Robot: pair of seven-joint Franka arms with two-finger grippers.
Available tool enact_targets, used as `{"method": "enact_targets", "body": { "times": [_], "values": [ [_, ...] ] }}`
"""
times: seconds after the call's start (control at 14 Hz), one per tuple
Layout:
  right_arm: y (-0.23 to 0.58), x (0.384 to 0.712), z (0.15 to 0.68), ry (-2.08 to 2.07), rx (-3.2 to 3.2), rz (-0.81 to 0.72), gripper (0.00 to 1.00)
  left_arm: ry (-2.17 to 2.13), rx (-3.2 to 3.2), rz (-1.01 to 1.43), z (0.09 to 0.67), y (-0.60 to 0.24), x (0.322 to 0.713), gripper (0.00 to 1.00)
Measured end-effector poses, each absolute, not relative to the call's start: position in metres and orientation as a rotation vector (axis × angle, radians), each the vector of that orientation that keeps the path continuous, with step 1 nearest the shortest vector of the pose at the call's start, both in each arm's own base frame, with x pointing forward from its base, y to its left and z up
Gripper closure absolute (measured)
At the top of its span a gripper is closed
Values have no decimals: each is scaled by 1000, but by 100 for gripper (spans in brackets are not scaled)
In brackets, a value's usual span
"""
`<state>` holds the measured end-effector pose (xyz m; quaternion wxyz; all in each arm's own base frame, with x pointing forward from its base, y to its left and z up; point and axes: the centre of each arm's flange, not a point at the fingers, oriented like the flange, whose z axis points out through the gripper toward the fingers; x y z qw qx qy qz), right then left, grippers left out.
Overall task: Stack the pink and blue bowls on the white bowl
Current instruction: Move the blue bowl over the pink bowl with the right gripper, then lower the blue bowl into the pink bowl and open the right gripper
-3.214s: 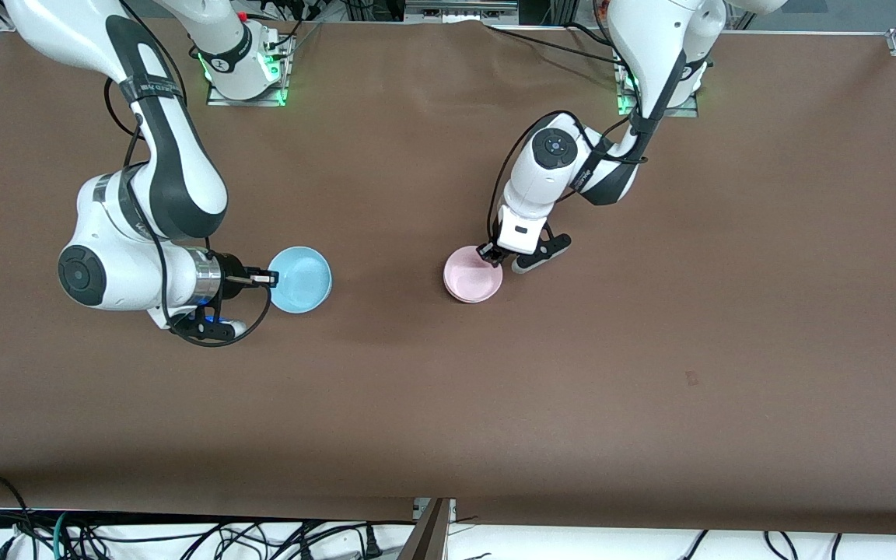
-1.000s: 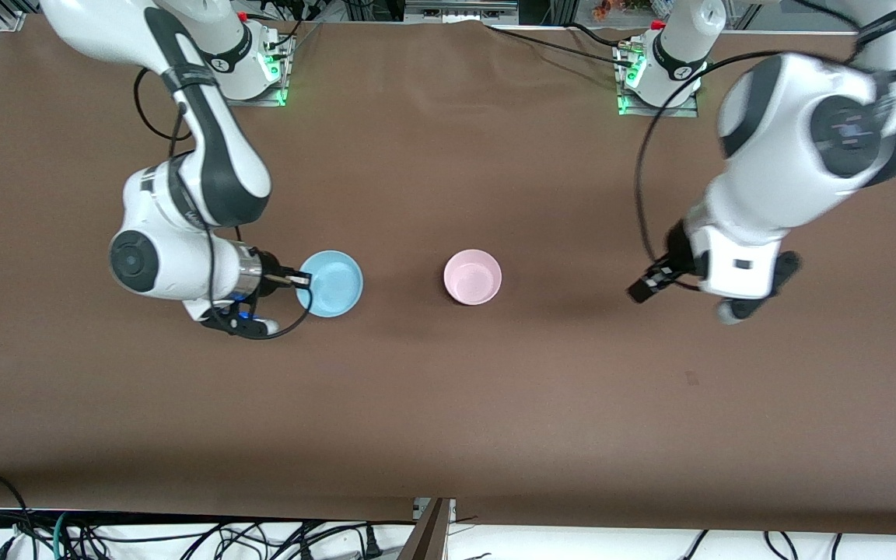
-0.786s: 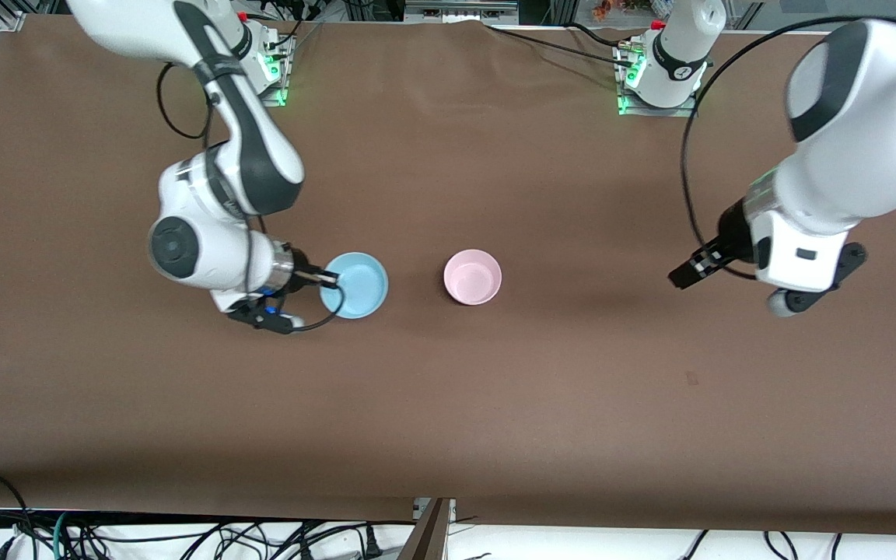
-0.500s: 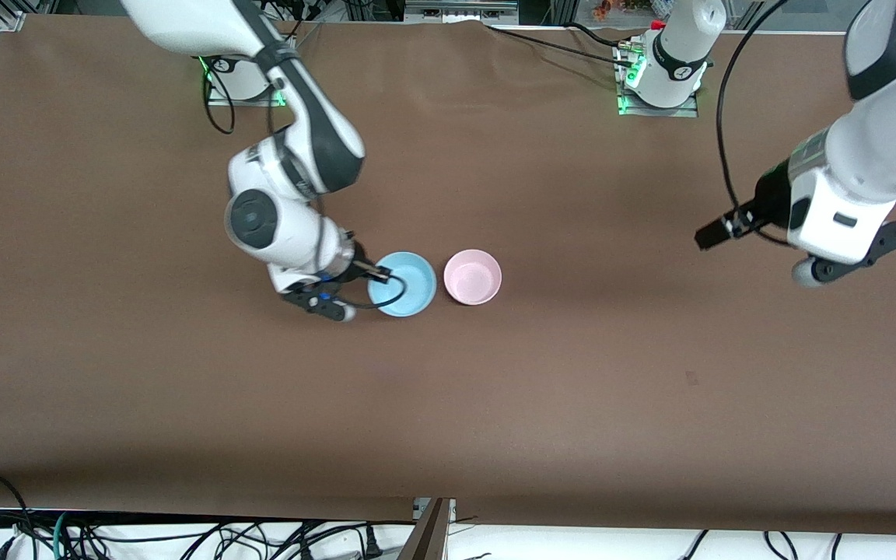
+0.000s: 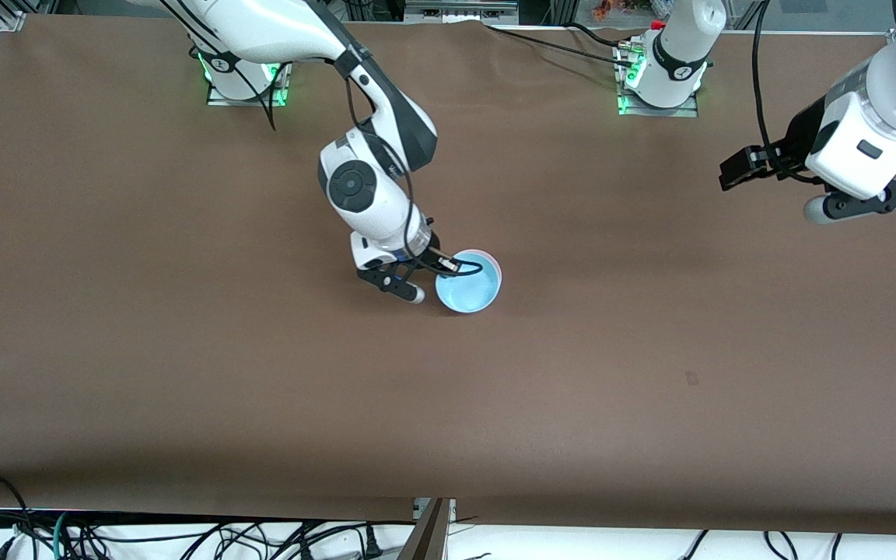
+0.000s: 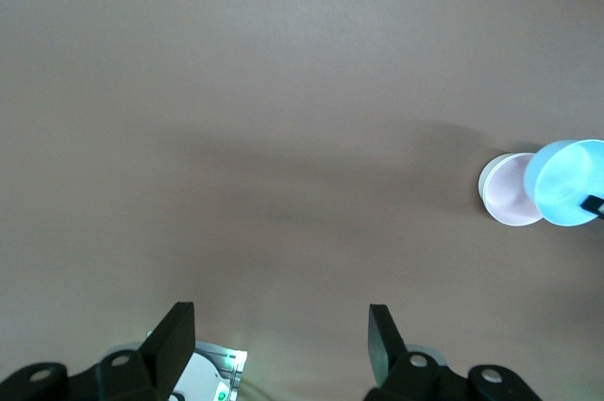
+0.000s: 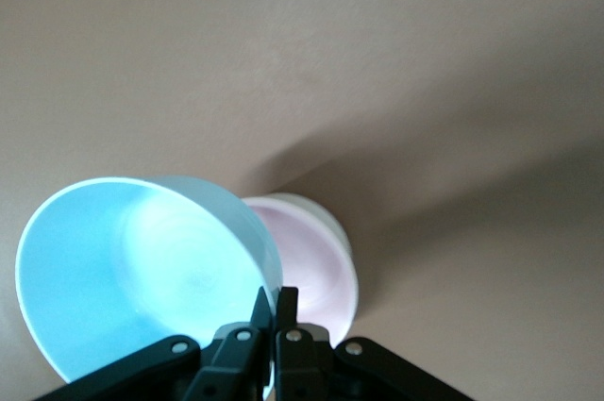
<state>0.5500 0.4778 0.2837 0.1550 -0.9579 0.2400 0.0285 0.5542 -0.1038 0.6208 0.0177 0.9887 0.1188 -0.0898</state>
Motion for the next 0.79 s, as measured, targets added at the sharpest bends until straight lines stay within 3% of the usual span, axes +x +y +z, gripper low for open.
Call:
{"method": "enact_targets", "body": {
  "times": [0.29, 0.79],
  "values": [
    [501, 535, 268, 667, -2783, 72, 98, 247, 3067, -241, 606, -87, 526, 18],
    [496, 539, 262, 640, -2828, 29, 98, 86, 3078, -232, 598, -66, 503, 19]
  ]
}}
